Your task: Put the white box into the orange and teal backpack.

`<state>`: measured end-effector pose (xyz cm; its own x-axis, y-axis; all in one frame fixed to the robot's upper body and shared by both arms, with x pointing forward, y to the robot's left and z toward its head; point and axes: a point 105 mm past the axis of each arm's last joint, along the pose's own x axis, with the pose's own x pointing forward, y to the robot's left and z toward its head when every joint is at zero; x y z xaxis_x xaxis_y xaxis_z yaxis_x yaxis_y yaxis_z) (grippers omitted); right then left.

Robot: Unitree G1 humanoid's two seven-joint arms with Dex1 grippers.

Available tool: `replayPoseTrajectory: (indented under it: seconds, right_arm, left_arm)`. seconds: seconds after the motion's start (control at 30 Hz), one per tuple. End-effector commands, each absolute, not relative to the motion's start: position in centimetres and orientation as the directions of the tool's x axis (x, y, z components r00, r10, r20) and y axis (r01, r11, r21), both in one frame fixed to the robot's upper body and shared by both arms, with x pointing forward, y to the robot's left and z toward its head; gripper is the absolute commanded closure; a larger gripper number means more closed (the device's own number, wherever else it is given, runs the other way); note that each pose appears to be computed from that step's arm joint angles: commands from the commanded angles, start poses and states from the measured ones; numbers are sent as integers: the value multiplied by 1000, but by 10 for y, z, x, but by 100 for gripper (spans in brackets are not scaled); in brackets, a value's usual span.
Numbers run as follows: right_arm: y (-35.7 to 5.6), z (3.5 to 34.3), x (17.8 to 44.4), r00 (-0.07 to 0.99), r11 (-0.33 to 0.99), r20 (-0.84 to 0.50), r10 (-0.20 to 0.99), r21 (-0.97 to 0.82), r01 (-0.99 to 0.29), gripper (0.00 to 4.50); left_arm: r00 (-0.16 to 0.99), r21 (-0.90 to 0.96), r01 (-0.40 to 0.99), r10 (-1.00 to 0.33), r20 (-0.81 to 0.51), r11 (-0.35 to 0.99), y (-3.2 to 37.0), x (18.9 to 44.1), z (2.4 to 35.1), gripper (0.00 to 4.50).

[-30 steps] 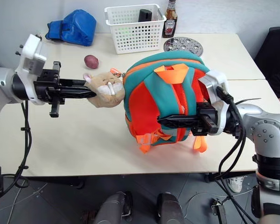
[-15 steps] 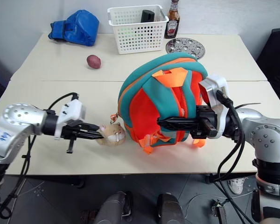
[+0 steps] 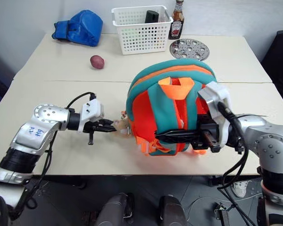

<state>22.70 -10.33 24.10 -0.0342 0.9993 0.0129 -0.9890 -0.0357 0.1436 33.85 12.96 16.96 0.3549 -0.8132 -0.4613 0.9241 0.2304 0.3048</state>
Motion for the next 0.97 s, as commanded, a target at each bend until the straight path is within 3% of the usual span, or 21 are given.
replayPoseTrajectory:
  seconds: [0.03, 0.07, 0.1, 0.23, 0.27, 0.47, 0.63, 0.67, 0.83, 0.97]
  right_arm:
    - [-100, 234, 237, 55, 57, -29, 998, 68, -996, 450]
    - [-101, 230, 239, 68, 70, -44, 997, 64, -995, 450]
    - [-102, 228, 240, 74, 77, -53, 996, 70, -995, 383]
    - [-114, 224, 241, 104, 111, -86, 991, 81, -991, 261]
    - [-119, 223, 242, 122, 130, -97, 988, 79, -988, 221]
    - [-184, 216, 237, 204, 226, -255, 945, 59, -972, 7]
    - [-250, 256, 248, 364, 387, -222, 905, 68, -920, 0]
    - [-261, 264, 251, 403, 421, -205, 892, 54, -905, 0]
    - [-292, 281, 261, 489, 499, -157, 858, 29, -866, 0]
    - [-298, 275, 271, 524, 533, -138, 841, 43, -845, 0]
  left_arm:
    - [399, 348, 899, -828, -395, 268, 129, 347, 187, 440]
    - [399, 343, 899, -833, -384, 272, 130, 347, 189, 440]
    - [395, 334, 902, -837, -377, 275, 132, 345, 190, 440]
    - [378, 258, 920, -846, -377, 296, 151, 331, 188, 440]
    - [382, 245, 920, -843, -379, 306, 157, 327, 188, 368]
    - [376, 106, 925, -852, -365, 364, 200, 286, 198, 173]
    - [374, 54, 923, -852, -368, 382, 231, 243, 223, 17]
    - [369, 59, 925, -851, -374, 375, 234, 235, 227, 5]
    - [452, 74, 890, -844, -289, 451, 245, 228, 249, 5]
    - [498, 100, 867, -833, -240, 489, 244, 229, 253, 5]
